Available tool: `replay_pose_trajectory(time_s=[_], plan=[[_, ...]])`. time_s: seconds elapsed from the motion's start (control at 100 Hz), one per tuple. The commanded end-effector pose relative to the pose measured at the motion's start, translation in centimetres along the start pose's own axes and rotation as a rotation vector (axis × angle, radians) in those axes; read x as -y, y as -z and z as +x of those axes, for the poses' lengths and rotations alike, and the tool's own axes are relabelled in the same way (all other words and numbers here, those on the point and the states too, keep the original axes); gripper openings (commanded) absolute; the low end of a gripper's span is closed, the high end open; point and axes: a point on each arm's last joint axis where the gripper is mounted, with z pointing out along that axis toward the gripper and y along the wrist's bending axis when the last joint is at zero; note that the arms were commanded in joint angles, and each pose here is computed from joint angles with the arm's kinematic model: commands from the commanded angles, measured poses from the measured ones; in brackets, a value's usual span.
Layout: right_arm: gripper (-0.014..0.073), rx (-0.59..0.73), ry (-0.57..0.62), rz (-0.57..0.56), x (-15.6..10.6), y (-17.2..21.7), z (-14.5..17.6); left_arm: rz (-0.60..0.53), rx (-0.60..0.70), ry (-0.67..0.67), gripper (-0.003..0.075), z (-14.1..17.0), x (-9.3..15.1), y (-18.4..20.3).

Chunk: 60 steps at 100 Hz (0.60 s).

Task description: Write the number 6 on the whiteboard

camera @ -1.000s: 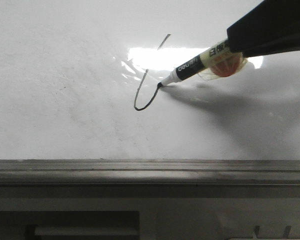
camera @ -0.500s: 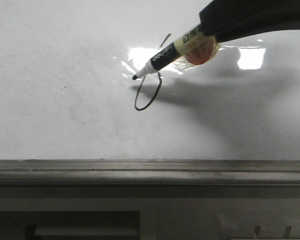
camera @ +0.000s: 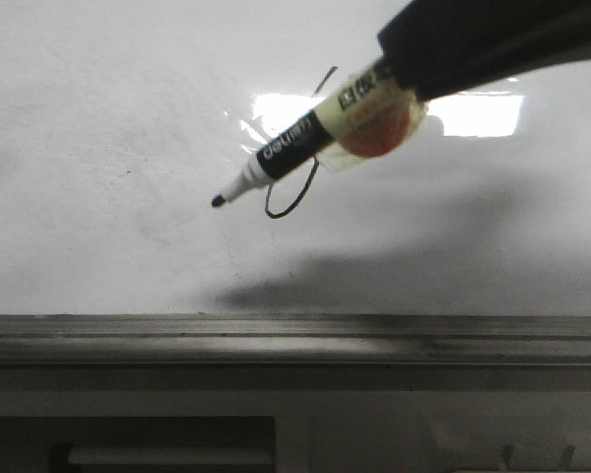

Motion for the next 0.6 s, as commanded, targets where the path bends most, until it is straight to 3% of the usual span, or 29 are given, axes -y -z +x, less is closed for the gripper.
replay_pose_trajectory(time_s=[0.0,0.16,0.59], plan=[[-0.0045,0.078,0.03,-0.015,-0.7,1.0,-2.1,0.084,0.102,-0.048,0.0418,-1.6,1.5,-1.2],[-0.0045,0.048,0.069,-0.027,-1.0,1.3,-2.5,0.194,0.061,-0.122,0.0354,-1.9,3.9,-4.0],[-0.0045,0.049,0.073,-0.026,-1.0,1.3,-2.6,0.201,-0.012,-0.169,0.0346,-2.6,4.7,-8.0]])
